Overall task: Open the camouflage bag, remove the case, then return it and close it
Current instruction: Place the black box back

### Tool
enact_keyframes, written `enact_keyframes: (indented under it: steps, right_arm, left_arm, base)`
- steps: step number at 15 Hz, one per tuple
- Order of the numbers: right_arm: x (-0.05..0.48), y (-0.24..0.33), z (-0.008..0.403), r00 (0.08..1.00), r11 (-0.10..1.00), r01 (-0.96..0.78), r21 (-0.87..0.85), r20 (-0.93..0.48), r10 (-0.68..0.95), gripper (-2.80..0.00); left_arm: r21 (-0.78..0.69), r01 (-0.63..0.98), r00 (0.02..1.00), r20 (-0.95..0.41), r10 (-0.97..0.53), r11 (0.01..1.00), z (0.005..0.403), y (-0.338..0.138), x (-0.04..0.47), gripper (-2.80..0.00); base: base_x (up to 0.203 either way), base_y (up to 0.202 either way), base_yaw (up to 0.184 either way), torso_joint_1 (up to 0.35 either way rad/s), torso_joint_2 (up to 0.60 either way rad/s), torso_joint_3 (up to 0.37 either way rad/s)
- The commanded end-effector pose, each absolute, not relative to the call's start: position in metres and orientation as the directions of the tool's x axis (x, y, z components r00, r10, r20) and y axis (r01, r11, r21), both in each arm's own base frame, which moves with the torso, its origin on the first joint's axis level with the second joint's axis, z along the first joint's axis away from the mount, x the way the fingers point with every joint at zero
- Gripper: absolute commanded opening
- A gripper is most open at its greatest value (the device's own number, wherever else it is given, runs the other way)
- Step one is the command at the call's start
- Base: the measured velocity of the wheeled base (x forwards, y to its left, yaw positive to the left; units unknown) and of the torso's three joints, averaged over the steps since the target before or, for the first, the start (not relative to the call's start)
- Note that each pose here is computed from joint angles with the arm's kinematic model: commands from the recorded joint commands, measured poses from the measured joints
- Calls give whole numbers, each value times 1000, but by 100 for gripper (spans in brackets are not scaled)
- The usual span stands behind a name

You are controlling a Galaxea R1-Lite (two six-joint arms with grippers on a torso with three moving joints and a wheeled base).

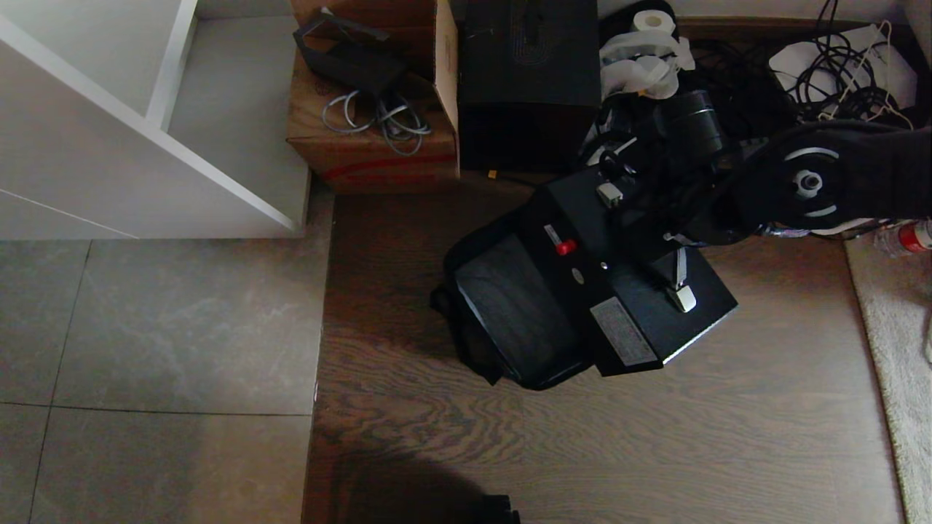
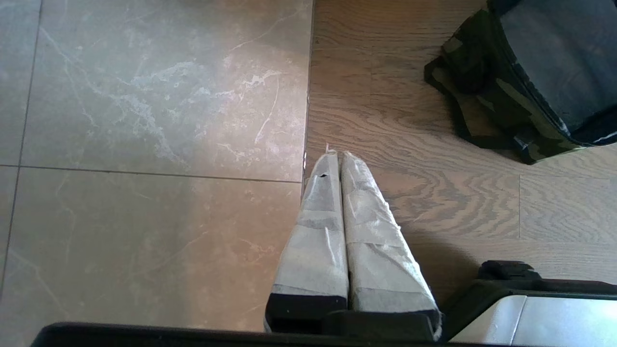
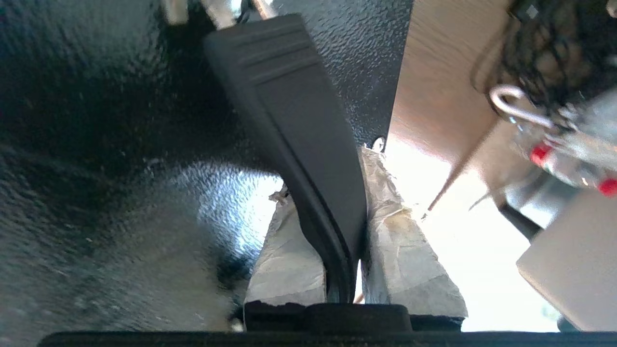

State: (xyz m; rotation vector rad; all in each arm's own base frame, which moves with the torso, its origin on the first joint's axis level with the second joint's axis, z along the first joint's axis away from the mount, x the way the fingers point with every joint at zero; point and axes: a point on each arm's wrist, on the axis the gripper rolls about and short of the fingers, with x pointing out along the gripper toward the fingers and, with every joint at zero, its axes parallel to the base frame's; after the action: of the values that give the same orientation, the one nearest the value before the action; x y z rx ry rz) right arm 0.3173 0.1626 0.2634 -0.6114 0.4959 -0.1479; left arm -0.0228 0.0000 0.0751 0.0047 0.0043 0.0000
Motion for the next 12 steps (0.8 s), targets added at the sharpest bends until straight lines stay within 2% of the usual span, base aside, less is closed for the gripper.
enact_keyframes:
  steps: [1,12]
  right_arm:
    - [315,177,260,881,811,-38,-584,-402,-248,-280]
    - [301,246,229,886,803,-179,-568,-447,-119,-280]
  left_arm:
    - [5,0,1000,-4,0,1000,75,0,-23,-280]
    - [5,0,1000,-4,0,1000,75,0,-23,-280]
  base:
    - [0,0,0,0,0,0]
    - [0,0,0,0,0,0]
